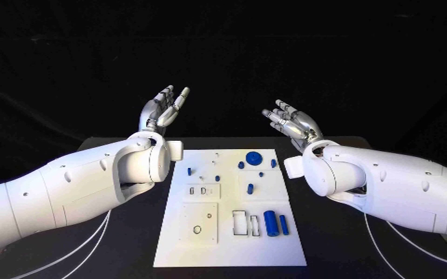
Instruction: Assemble the parts on the task board
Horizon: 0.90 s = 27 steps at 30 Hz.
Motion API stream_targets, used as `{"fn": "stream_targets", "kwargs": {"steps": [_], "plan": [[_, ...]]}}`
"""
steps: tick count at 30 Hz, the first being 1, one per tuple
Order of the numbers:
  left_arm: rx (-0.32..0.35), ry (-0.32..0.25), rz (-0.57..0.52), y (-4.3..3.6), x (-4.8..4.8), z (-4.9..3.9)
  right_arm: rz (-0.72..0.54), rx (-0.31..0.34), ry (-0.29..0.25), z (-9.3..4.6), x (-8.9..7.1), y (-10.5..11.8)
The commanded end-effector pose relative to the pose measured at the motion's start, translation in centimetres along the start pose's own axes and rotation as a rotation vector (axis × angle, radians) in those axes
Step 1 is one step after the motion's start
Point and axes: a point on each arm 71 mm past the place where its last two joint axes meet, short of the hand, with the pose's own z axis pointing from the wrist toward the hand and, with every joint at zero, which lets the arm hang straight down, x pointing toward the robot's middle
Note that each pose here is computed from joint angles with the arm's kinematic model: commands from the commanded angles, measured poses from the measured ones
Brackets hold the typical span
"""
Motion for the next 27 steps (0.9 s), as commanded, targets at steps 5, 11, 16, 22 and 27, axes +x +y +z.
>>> {"fn": "stream_targets", "kwargs": {"steps": [5,11,16,22,27], "plan": [[0.036,0.065,-0.042,-0.58,-0.85,-0.27,-0.355,-0.12,0.19,1.4,-0.6,1.1],[0.028,0.105,-0.049,-0.86,-1.33,-0.62,-0.556,-0.212,0.231,2.2,-0.8,2.7],[0.009,0.161,-0.053,-1.22,-1.49,-1.14,-0.755,-0.237,0.323,2.6,-0.3,3.5],[-0.007,0.214,-0.055,-1.73,-1.62,-2.04,-0.96,-0.235,0.371,2.9,0.2,3.8],[-0.019,0.252,-0.067,-2.27,-1.66,-3.1,-1.154,-0.231,0.376,3.2,0.6,4.1]]}}
